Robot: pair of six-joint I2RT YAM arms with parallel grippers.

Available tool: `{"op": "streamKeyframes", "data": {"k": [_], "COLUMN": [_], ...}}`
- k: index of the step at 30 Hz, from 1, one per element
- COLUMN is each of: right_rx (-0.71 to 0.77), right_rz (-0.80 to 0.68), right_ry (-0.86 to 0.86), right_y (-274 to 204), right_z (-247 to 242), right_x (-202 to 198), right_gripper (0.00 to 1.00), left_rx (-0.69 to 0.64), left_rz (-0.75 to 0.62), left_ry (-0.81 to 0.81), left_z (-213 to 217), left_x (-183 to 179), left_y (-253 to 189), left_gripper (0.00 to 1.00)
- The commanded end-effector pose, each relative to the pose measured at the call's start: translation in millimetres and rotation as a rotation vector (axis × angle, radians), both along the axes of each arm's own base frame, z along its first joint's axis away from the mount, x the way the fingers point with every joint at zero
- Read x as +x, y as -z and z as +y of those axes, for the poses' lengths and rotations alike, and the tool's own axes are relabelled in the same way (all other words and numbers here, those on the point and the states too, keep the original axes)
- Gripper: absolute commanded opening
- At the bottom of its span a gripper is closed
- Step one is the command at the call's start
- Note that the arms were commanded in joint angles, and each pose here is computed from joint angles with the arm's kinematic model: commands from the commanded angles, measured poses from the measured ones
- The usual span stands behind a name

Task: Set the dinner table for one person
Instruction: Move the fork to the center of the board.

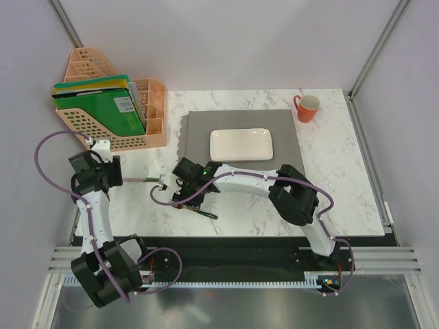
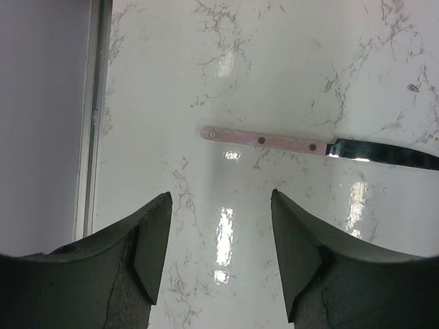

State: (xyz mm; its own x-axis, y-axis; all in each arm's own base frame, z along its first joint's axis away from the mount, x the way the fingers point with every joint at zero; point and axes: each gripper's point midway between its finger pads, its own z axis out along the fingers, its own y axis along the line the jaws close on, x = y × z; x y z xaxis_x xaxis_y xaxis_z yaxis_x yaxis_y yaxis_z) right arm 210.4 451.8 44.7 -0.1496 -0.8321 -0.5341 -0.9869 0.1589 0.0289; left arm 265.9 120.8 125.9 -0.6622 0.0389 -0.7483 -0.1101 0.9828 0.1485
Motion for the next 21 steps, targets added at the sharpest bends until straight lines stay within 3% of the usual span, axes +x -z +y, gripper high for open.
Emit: {"op": "streamKeyframes", "data": {"k": [1, 9, 21], "right_rx": [0.026, -0.005, -0.025], "right_rz": [0.017, 0.043, 0.008], "right_ry": [-0.078, -0.107, -0.085], "right_y": [-26, -8, 16], "right_z": [-3, 0, 15], "right_x": [-30, -45, -23], "right_gripper": [0.47, 0.45, 0.45], "left_rx": [0.016, 0.03, 0.097], "left_rz": [-0.039, -0.04, -0.096], "left_ry": [0.021, 0.015, -0.007], "left_z": [1, 3, 9], "left_x": [7, 5, 1], "left_y": [-6, -6, -26], "left_gripper": [0.67, 0.66, 0.67]}}
